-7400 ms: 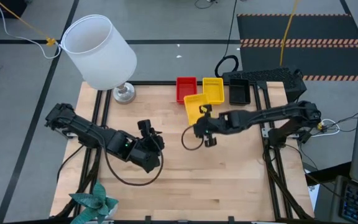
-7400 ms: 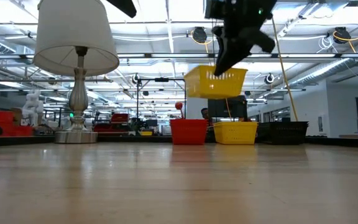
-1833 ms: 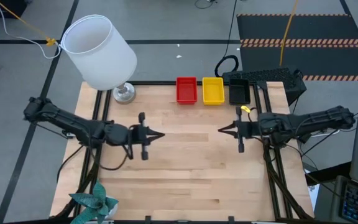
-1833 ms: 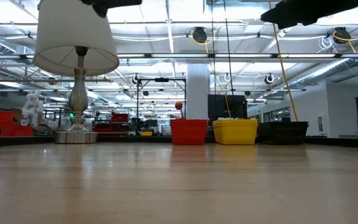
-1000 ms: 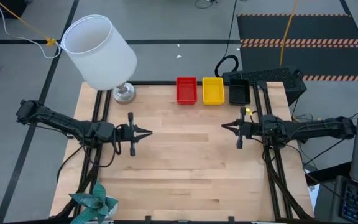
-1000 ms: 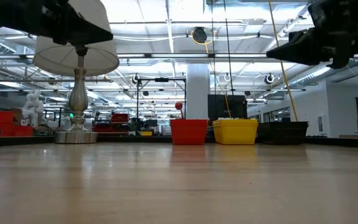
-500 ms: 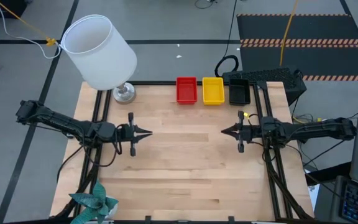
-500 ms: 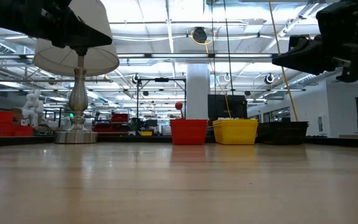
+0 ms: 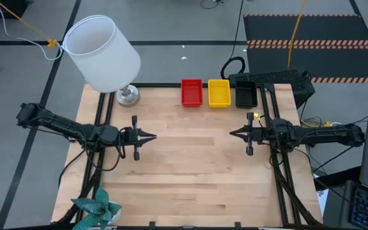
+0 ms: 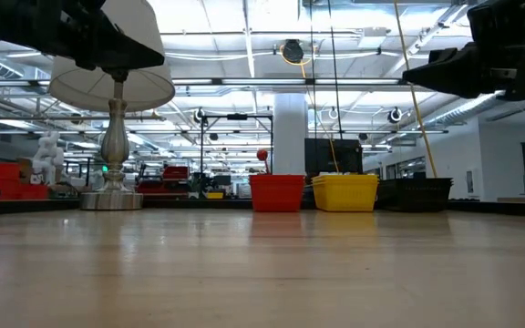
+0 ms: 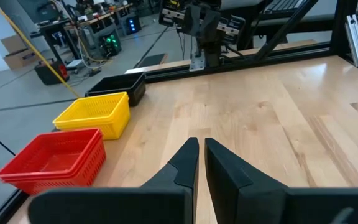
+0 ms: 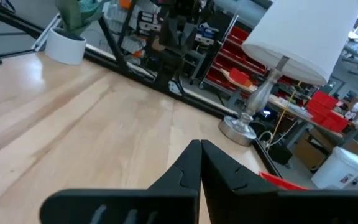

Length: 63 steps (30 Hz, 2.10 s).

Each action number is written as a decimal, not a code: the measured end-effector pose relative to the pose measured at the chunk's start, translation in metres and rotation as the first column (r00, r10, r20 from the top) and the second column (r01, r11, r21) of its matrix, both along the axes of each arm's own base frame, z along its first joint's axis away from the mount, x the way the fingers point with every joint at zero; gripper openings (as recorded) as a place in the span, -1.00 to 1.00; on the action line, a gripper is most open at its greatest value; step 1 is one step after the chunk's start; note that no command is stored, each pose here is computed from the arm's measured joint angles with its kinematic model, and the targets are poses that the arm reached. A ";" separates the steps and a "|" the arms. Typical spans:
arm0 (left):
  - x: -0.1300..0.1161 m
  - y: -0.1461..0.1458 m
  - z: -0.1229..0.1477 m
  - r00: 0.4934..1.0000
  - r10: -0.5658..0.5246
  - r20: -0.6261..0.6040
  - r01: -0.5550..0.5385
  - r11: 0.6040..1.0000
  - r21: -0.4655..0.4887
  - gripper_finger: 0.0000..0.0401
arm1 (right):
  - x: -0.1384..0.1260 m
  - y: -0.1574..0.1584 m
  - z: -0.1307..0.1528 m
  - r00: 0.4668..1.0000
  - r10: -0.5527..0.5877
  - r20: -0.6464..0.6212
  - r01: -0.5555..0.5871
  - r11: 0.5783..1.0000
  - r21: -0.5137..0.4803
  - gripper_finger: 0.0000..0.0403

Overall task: Stack baskets by color
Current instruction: Return to Home Position

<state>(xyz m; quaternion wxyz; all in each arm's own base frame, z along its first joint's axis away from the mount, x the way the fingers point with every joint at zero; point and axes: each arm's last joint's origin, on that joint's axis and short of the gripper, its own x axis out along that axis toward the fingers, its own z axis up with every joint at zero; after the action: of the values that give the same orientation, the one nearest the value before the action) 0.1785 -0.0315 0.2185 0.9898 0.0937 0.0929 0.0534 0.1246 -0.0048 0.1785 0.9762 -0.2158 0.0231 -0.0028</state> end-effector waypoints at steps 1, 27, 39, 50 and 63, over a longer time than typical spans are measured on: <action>0.000 0.000 0.000 1.000 0.000 0.000 0.000 1.000 0.000 -0.85 | 0.000 0.000 0.000 1.000 -0.002 -0.004 0.003 1.000 0.007 -1.00; 0.000 0.000 0.000 1.000 0.001 0.001 -0.001 1.000 -0.007 -0.85 | -0.016 -0.005 0.002 0.988 -0.042 0.149 0.035 0.998 0.045 -1.00; 0.000 0.000 0.000 1.000 0.004 0.002 -0.004 1.000 -0.021 -0.85 | -0.018 0.004 -0.004 0.996 0.020 0.090 -0.028 0.995 0.095 -1.00; 0.000 0.000 0.000 1.000 0.003 0.002 -0.003 1.000 -0.021 -0.85 | -0.018 0.011 -0.006 0.996 0.052 0.067 -0.057 0.995 0.082 -1.00; 0.000 0.000 0.000 1.000 0.004 0.002 -0.004 1.000 -0.020 -0.85 | -0.022 0.013 -0.004 0.992 0.076 0.096 -0.082 0.995 0.064 -1.00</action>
<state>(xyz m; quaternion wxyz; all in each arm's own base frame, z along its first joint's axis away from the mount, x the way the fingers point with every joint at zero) 0.1785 -0.0315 0.2184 0.9907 0.0834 0.0928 0.0544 0.1027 0.0085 0.1743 0.9823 -0.1830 -0.0312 0.0265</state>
